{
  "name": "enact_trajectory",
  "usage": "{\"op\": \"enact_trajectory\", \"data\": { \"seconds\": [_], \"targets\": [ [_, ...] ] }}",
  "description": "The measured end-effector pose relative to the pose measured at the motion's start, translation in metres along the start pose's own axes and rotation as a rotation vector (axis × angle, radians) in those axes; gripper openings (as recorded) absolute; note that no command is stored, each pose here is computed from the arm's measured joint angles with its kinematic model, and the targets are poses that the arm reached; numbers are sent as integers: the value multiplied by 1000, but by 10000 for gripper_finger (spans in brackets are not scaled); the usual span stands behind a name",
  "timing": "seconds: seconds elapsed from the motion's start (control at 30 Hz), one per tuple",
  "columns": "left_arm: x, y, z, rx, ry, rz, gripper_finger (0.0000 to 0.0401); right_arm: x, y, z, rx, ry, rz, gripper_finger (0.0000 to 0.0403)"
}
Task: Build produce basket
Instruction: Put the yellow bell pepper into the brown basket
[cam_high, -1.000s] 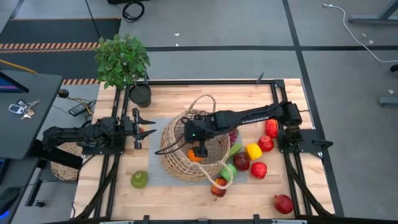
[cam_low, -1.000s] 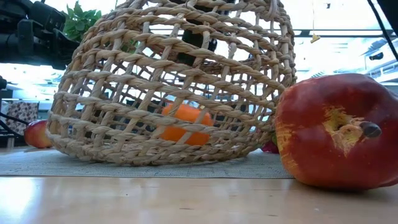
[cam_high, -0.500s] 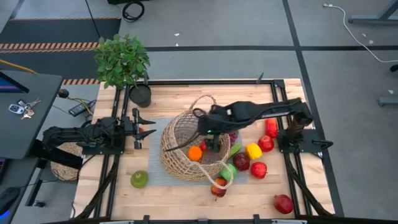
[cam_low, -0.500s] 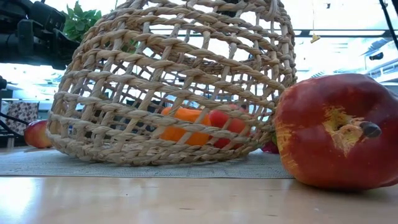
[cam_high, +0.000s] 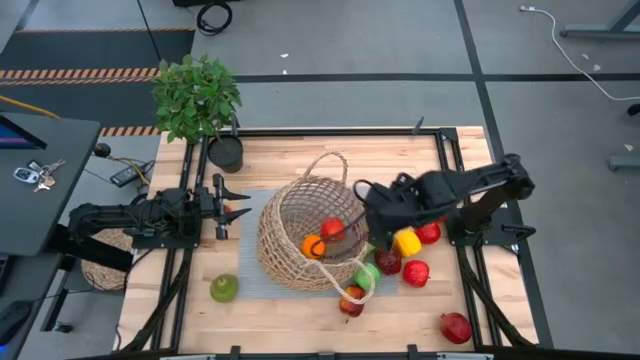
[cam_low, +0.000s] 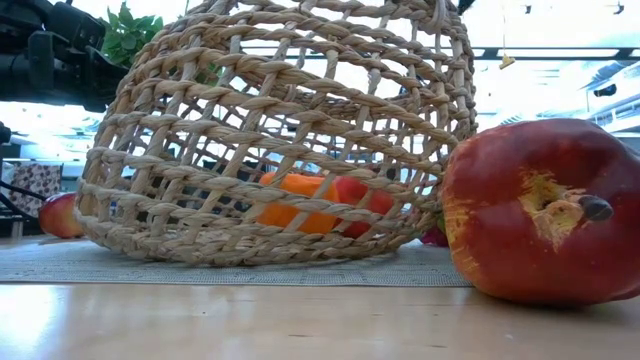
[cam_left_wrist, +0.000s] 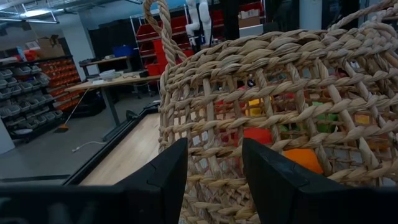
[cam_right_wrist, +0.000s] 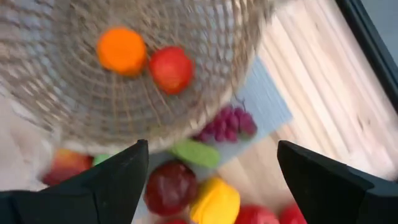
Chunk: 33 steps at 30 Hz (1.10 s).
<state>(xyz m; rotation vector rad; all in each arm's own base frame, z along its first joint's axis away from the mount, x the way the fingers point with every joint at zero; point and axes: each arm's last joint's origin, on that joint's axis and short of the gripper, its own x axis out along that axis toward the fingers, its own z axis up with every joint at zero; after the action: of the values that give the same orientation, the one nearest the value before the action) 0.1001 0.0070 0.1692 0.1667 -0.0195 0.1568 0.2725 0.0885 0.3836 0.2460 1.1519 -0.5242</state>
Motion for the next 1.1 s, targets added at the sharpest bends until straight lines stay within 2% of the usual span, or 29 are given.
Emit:
{"op": "enact_trajectory", "data": {
  "seconds": [0.2, 0.4, 0.53, 0.67, 1.1],
  "targets": [
    [0, 0, 0, 0, 0, 0, 160, 19, -3, -48, 77, 14, -11, 358],
    [0, 0, 0, 0, 0, 0, 160, 52, -1, -92, 183, 14, 92, 358],
    [0, 0, 0, 0, 0, 0, 160, 81, 1, -115, 216, 62, 83, 358],
    [0, 0, 0, 0, 0, 0, 160, 101, 2, -132, 178, 112, 24, 358],
    [0, 0, 0, 0, 0, 0, 160, 118, -6, -154, 32, 177, -18, 350]
  ]
}}
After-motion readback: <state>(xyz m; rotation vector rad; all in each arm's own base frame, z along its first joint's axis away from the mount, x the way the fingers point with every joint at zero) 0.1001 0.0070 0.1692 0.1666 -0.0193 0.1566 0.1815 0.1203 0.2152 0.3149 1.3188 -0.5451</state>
